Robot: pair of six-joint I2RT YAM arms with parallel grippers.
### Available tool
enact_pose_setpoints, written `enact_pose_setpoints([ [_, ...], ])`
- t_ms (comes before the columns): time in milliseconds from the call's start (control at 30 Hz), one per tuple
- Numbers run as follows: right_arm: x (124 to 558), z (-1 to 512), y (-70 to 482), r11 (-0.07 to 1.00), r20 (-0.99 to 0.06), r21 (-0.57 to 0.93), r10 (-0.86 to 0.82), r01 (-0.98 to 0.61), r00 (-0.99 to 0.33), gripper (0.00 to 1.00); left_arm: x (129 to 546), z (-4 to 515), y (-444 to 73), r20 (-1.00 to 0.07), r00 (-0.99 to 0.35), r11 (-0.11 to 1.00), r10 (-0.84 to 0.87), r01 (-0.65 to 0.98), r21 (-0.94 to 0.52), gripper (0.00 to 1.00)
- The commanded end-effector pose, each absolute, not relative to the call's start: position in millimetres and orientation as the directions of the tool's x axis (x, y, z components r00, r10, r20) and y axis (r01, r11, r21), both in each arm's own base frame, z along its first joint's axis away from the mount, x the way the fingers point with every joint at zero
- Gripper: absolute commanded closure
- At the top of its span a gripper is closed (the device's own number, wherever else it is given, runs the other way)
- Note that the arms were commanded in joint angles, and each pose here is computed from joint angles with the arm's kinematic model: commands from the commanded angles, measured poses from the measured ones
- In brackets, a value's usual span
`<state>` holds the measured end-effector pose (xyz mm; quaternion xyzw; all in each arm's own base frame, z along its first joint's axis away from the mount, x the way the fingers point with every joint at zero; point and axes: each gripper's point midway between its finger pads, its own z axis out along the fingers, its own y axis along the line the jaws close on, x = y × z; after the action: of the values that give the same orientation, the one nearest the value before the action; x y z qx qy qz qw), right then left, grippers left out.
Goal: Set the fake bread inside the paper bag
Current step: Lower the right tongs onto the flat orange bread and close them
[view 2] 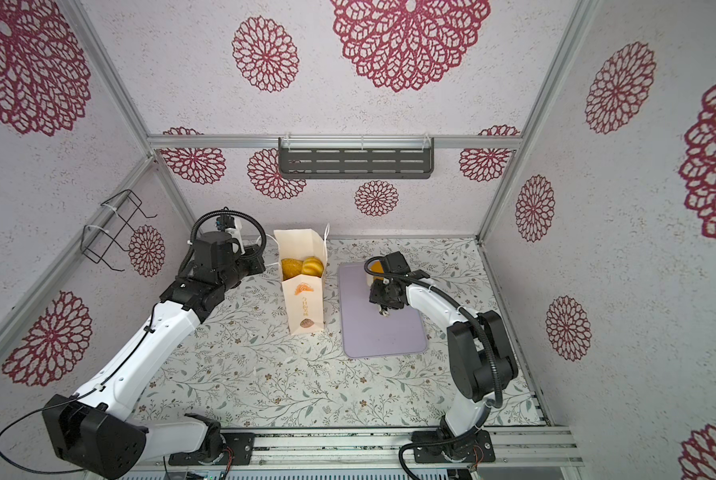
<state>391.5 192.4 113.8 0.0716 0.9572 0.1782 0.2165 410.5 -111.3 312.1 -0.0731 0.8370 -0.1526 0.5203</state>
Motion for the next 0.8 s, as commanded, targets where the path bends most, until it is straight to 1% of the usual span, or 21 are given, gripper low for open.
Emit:
enact_pose_setpoints([
  [0,410.3,145.6,201.1,0.906,-0.46,0.423,0.232,0.018,-0.857,0.52,409.2,316.6,-113.2,-0.859,-0.436,0.946,-0.269,0.049,-0.321,1.0],
  [500,424.1,135.1,204.3,0.915,-0.443,0.403,0.22,0.026,-0.869,0.53,410.2,314.9,-112.9,-0.858,-0.44,0.947,-0.266,0.046,-0.318,1.0],
  [633,425.1,130.9,204.0,0.918,-0.439,0.396,0.219,0.031,-0.871,0.57,410.1,314.7,-112.7,-0.858,-0.44,0.947,-0.266,0.046,-0.317,1.0],
  [767,426.0,130.0,201.8,0.922,-0.444,0.386,0.219,0.035,-0.869,0.66,410.0,314.5,-113.3,-0.857,-0.441,0.947,-0.265,0.047,-0.318,1.0],
])
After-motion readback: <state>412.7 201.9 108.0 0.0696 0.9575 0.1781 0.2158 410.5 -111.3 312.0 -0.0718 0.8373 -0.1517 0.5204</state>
